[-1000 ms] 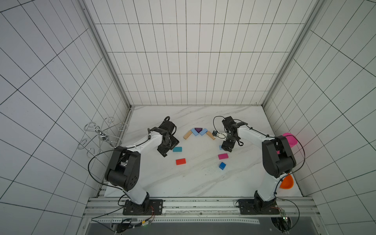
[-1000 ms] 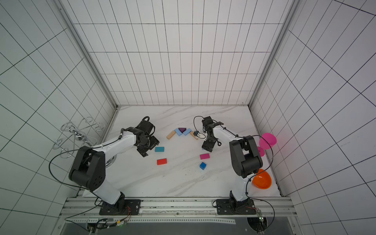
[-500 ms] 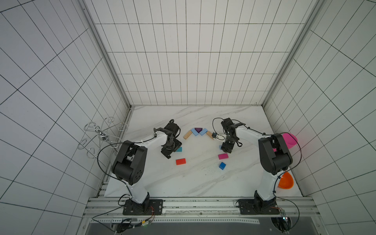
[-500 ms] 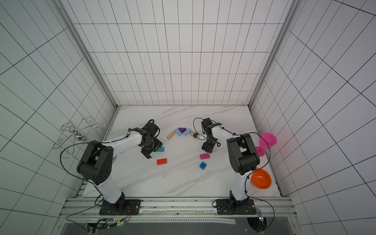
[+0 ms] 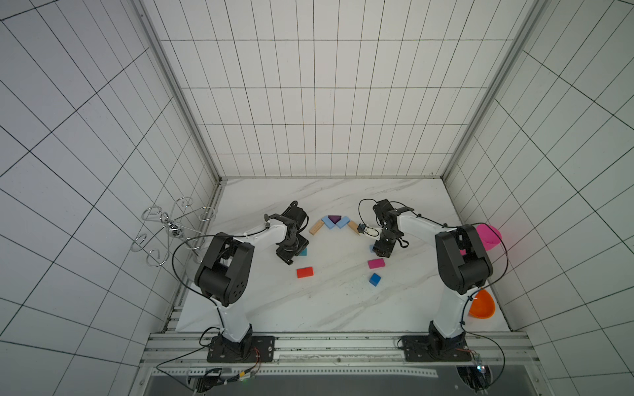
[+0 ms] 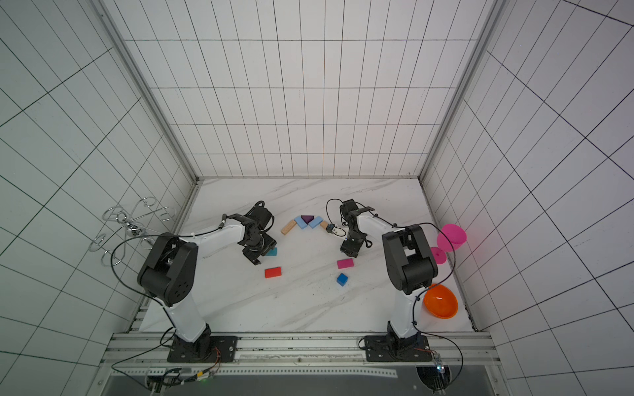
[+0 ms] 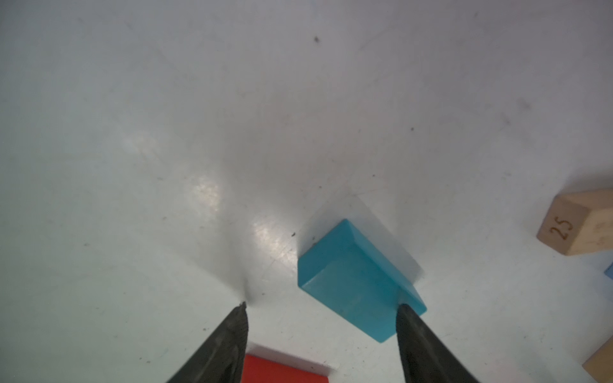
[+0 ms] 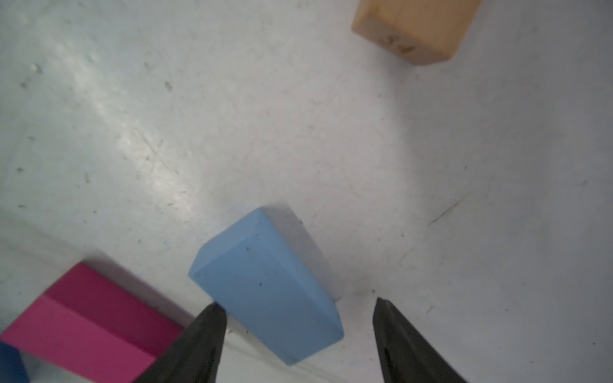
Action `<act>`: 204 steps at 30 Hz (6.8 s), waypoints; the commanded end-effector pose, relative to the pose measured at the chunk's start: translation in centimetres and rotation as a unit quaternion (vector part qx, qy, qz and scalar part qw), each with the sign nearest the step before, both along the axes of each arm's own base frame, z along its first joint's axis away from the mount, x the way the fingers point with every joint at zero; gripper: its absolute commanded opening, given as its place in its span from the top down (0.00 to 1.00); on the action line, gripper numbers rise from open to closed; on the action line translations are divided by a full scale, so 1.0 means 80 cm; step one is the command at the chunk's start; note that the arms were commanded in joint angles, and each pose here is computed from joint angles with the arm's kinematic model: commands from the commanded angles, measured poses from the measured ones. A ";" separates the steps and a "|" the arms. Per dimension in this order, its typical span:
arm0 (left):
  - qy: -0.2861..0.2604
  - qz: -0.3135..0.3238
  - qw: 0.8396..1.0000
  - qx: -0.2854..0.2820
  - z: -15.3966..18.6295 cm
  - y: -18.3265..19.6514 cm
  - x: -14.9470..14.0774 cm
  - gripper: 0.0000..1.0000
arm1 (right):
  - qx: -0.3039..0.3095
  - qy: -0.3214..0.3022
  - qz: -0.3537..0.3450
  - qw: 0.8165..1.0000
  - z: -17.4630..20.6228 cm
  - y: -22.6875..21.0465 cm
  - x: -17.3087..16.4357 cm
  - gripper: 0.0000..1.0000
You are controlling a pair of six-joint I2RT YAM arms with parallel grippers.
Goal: Assemble a heart with building blocks
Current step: Pick up the building block from the center of the board, then assemble the building block at the center of the board.
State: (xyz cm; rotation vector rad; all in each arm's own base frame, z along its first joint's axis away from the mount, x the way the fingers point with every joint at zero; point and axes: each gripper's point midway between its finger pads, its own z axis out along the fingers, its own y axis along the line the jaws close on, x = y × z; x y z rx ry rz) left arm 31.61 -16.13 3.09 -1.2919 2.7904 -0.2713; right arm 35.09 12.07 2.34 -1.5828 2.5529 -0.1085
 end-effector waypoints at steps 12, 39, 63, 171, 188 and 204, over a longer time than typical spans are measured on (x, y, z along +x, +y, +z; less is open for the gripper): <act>0.007 0.029 0.999 0.015 -0.020 -0.015 0.018 0.34 | 0.008 0.060 -0.014 0.998 -0.021 0.004 -0.030 0.50; 0.005 -0.031 0.997 0.067 -0.013 0.002 -0.024 0.70 | 0.086 0.018 -0.093 0.992 0.034 0.014 -0.016 1.00; -0.007 0.006 0.998 0.059 0.002 -0.120 -0.001 0.75 | 0.150 -0.059 -0.410 0.898 0.138 -0.020 -0.024 1.00; -0.252 -0.201 0.945 0.056 0.169 -0.054 0.050 0.22 | 0.215 0.008 -0.559 0.801 0.148 0.063 -0.060 1.00; -0.229 -0.154 0.956 0.101 0.140 0.062 0.009 0.21 | 0.076 -0.072 -0.689 0.718 0.100 0.085 -0.049 1.00; -0.203 -0.146 0.962 0.112 0.120 0.096 0.024 0.21 | 0.038 -0.069 -0.758 0.648 0.031 0.139 -0.030 1.00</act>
